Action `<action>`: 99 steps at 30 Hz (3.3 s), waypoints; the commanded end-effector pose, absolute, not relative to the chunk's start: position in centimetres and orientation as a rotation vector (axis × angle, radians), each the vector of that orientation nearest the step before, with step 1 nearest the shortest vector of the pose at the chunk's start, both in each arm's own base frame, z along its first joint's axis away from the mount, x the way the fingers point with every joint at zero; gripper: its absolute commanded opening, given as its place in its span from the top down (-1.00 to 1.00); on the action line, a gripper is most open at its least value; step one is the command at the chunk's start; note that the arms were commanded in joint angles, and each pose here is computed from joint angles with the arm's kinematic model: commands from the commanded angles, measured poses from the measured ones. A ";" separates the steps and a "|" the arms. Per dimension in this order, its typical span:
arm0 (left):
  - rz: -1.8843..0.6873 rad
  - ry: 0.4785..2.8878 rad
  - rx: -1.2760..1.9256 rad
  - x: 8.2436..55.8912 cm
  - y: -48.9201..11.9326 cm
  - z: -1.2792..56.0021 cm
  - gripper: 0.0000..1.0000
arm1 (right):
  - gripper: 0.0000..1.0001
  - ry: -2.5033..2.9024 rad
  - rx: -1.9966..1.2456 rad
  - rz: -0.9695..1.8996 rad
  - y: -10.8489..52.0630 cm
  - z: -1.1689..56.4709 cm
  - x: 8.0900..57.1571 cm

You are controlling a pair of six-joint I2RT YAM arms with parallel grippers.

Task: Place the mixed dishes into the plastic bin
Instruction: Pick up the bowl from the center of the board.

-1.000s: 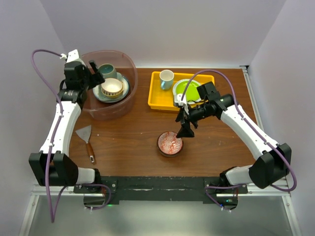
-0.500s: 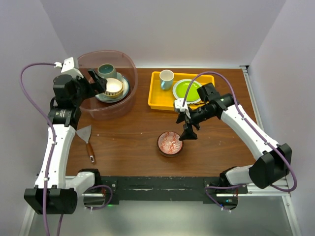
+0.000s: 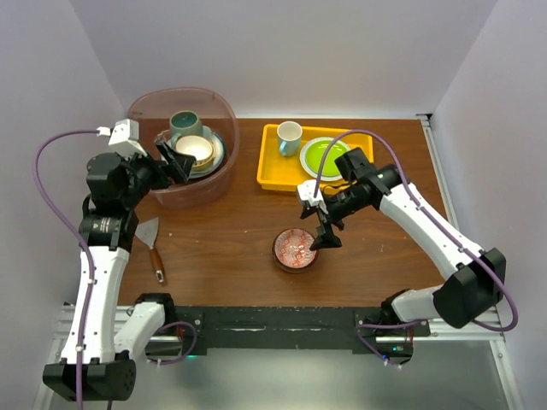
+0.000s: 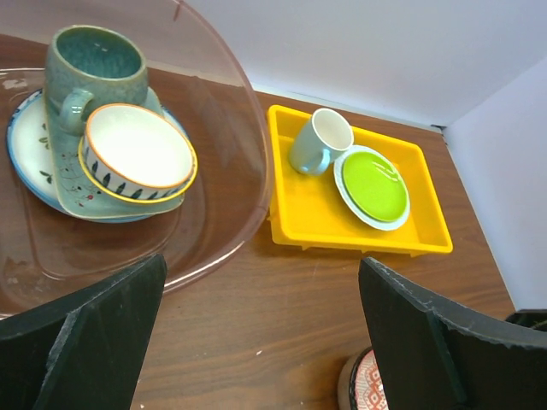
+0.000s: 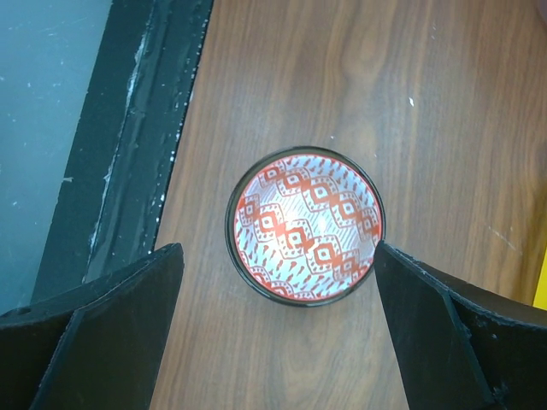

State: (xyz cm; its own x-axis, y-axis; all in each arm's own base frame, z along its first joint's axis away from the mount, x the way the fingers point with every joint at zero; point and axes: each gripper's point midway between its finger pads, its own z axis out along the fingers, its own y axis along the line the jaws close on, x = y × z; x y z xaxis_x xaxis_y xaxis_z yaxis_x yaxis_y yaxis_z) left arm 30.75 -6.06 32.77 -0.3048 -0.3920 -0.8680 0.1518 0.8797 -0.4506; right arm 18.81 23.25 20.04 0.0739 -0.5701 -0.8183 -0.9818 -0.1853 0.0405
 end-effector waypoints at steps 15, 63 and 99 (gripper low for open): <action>-0.709 1.779 -0.125 28.9 -8.4 32.8 -1.00 | -0.96 1.380 -1.995 0.920 24.7 19.1 15.8; -0.695 1.771 -0.139 28.9 -8.2 32.3 -1.00 | -0.96 1.442 -2.108 0.725 25.3 14.5 16.7; -0.710 1.807 -0.112 28.3 -8.6 30.7 -1.00 | -0.16 1.852 -1.635 0.062 24.2 7.8 28.8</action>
